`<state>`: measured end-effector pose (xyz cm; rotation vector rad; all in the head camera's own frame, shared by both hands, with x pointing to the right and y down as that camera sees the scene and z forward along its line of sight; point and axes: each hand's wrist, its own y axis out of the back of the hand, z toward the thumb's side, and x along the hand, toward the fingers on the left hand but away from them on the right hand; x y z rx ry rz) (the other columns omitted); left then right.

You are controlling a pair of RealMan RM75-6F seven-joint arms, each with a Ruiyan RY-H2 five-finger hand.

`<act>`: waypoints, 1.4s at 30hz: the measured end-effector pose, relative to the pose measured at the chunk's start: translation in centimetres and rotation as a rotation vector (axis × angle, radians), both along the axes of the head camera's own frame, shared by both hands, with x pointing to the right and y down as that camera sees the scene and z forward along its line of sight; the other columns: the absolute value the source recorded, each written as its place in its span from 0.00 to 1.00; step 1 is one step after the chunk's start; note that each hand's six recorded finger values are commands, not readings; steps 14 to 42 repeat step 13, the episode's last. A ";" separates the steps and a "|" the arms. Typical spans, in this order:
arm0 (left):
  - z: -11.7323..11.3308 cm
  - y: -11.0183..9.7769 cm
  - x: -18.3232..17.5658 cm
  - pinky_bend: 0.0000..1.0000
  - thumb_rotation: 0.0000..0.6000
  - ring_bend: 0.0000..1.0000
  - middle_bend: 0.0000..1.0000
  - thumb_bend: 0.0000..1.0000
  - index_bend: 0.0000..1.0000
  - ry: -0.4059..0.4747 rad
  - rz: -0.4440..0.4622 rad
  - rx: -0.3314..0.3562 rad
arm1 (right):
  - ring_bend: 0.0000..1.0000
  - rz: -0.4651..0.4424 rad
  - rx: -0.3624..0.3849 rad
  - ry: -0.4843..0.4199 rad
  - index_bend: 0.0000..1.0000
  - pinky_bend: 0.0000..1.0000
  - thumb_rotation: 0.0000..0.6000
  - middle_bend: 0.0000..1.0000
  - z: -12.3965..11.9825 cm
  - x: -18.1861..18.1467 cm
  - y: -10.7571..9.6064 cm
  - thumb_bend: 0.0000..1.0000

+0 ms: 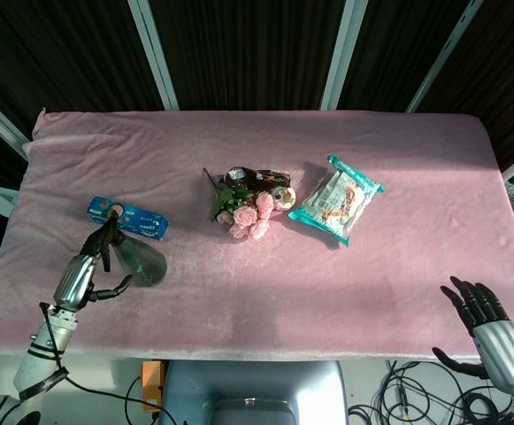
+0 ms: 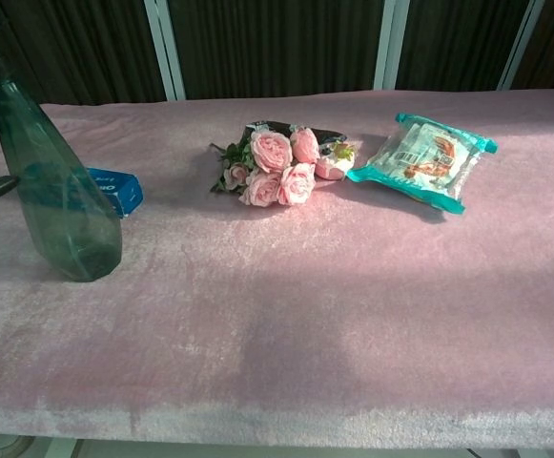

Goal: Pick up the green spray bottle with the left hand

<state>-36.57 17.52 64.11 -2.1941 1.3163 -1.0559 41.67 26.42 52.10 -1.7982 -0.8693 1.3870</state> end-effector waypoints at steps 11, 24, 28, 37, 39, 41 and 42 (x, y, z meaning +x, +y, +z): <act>-2.8 3.5 -7.6 0.00 1.00 0.00 0.00 0.32 0.00 -0.651 0.152 0.176 | 0.00 0.029 0.024 0.011 0.00 0.00 1.00 0.00 -0.3 0.4 -0.2 0.33; -2.8 4.4 -7.9 0.00 1.00 0.00 0.00 0.33 0.00 -0.749 0.180 0.206 | 0.00 0.035 0.029 0.011 0.00 0.00 1.00 0.00 -0.4 0.5 -0.3 0.34; -2.8 4.4 -7.9 0.00 1.00 0.00 0.00 0.33 0.00 -0.749 0.180 0.206 | 0.00 0.035 0.029 0.011 0.00 0.00 1.00 0.00 -0.4 0.5 -0.3 0.34; -2.8 4.4 -7.9 0.00 1.00 0.00 0.00 0.33 0.00 -0.749 0.180 0.206 | 0.00 0.035 0.029 0.011 0.00 0.00 1.00 0.00 -0.4 0.5 -0.3 0.34; -2.8 4.4 -7.9 0.00 1.00 0.00 0.00 0.33 0.00 -0.749 0.180 0.206 | 0.00 0.035 0.029 0.011 0.00 0.00 1.00 0.00 -0.4 0.5 -0.3 0.34; -2.8 4.4 -7.9 0.00 1.00 0.00 0.00 0.33 0.00 -0.749 0.180 0.206 | 0.00 0.035 0.029 0.011 0.00 0.00 1.00 0.00 -0.4 0.5 -0.3 0.34; -2.8 4.4 -7.9 0.00 1.00 0.00 0.00 0.33 0.00 -0.749 0.180 0.206 | 0.00 0.035 0.029 0.011 0.00 0.00 1.00 0.00 -0.4 0.5 -0.3 0.34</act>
